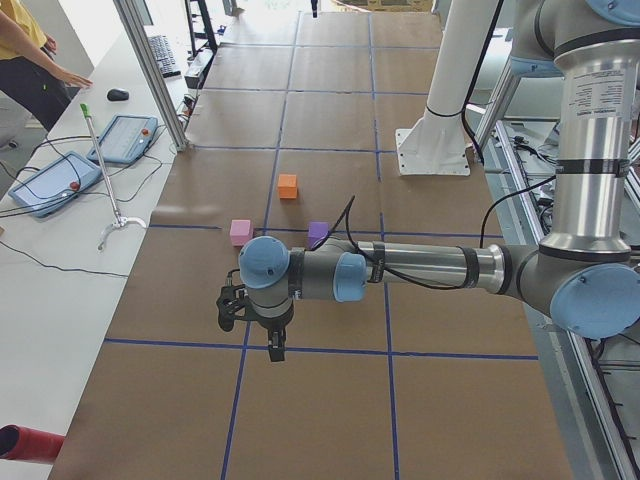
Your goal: Arrange blocks in a line
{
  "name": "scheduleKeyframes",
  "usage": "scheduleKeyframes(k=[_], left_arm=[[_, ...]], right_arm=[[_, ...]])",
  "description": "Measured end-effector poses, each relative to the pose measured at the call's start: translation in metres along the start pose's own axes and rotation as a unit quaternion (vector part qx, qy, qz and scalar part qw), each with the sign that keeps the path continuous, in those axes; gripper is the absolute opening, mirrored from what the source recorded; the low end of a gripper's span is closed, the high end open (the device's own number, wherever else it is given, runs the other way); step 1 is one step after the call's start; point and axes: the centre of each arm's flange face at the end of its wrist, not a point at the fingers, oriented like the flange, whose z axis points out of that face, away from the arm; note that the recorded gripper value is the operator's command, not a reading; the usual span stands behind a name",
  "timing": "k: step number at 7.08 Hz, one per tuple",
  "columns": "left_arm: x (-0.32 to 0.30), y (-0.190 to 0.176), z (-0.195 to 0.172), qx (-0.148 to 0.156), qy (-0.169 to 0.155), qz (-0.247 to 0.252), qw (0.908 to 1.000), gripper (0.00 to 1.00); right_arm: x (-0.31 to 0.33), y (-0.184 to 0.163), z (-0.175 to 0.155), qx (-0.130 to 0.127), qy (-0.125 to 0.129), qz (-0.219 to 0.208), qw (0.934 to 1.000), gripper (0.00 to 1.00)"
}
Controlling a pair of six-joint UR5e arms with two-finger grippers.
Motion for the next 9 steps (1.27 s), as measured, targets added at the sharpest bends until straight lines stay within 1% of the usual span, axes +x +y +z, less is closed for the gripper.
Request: scheduleKeyframes(k=[3, 5, 6, 7, 8, 9], left_arm=[[-0.003, 0.001, 0.001, -0.002, -0.004, -0.002, 1.0000, 1.00], [0.001, -0.001, -0.002, 0.010, -0.001, 0.012, 0.9999, 1.00], [0.007, -0.002, 0.002, 0.019, 0.001, 0.030, 0.9994, 1.00], [0.028, -0.007, 0.011, 0.022, 0.003, 0.061, 0.9979, 1.00], [0.066, -0.018, 0.023, 0.022, 0.008, 0.090, 0.9957, 1.00], [0.120, -0.030, 0.032, 0.020, 0.016, 0.110, 0.9936, 1.00]], right_arm=[[0.000, 0.000, 0.000, 0.000, 0.000, 0.000, 1.0000, 1.00], [0.000, 0.000, 0.000, 0.000, 0.000, 0.000, 1.0000, 1.00], [0.000, 0.000, 0.000, 0.000, 0.000, 0.000, 1.0000, 1.00], [0.000, 0.000, 0.000, 0.000, 0.000, 0.000, 1.0000, 1.00], [0.000, 0.000, 0.000, 0.000, 0.000, 0.000, 1.0000, 1.00], [0.000, 0.000, 0.000, 0.000, 0.000, 0.000, 1.0000, 1.00]])
